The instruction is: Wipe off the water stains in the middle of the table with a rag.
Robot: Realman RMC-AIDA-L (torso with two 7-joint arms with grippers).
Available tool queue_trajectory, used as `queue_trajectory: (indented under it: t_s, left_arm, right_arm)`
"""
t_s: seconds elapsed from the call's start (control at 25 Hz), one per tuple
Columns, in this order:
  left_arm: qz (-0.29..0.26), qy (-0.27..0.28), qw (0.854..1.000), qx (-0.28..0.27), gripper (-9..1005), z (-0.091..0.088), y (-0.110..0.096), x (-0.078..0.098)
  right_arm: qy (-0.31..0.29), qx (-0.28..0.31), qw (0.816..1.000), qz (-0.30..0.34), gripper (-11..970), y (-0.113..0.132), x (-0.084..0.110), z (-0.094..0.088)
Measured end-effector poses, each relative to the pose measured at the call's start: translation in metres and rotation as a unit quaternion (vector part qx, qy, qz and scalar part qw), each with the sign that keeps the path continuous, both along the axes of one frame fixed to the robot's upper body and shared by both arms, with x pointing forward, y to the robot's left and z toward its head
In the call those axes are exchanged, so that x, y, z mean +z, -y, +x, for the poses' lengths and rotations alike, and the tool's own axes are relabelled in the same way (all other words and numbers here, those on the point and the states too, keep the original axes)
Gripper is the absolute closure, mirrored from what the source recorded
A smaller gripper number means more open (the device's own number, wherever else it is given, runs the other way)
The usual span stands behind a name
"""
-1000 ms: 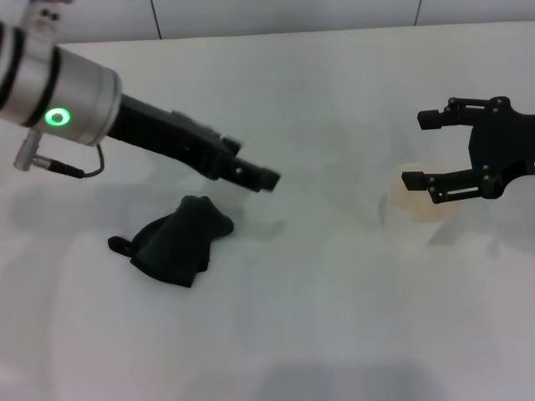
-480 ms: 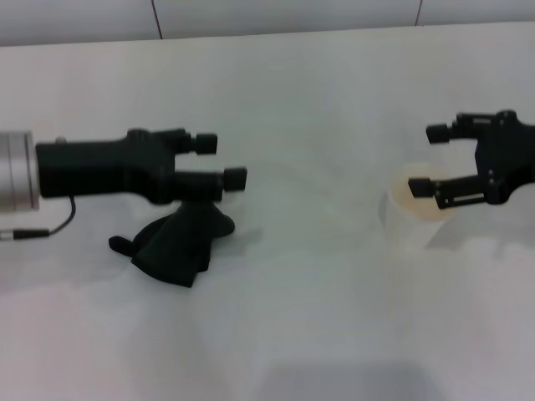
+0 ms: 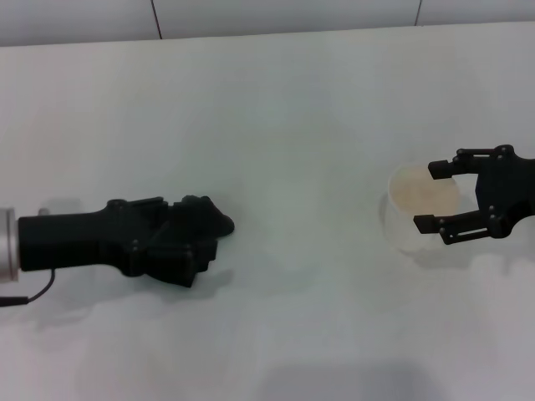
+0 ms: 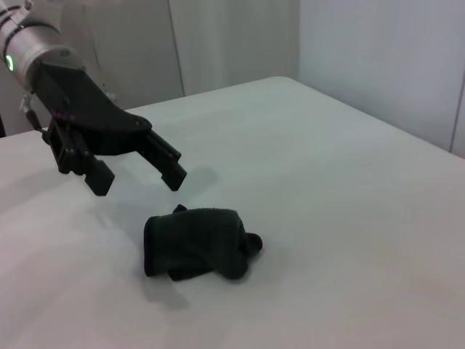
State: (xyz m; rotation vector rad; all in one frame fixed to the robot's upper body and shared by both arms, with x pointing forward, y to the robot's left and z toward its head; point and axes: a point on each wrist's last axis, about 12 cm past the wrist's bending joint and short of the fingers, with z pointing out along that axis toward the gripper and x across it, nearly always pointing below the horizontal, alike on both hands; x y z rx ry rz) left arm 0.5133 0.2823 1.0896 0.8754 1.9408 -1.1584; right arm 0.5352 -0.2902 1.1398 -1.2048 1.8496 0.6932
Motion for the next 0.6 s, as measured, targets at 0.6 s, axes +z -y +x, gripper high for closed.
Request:
queue_trajectory:
  t_s: [0.6]
  left_arm:
    - [-0.005,0.077,0.997,0.014,106,-0.019,-0.016,-0.022]
  right_arm:
    - [0.037,0.015,0.999,0.022,100,0.002,-0.011,-0.004]
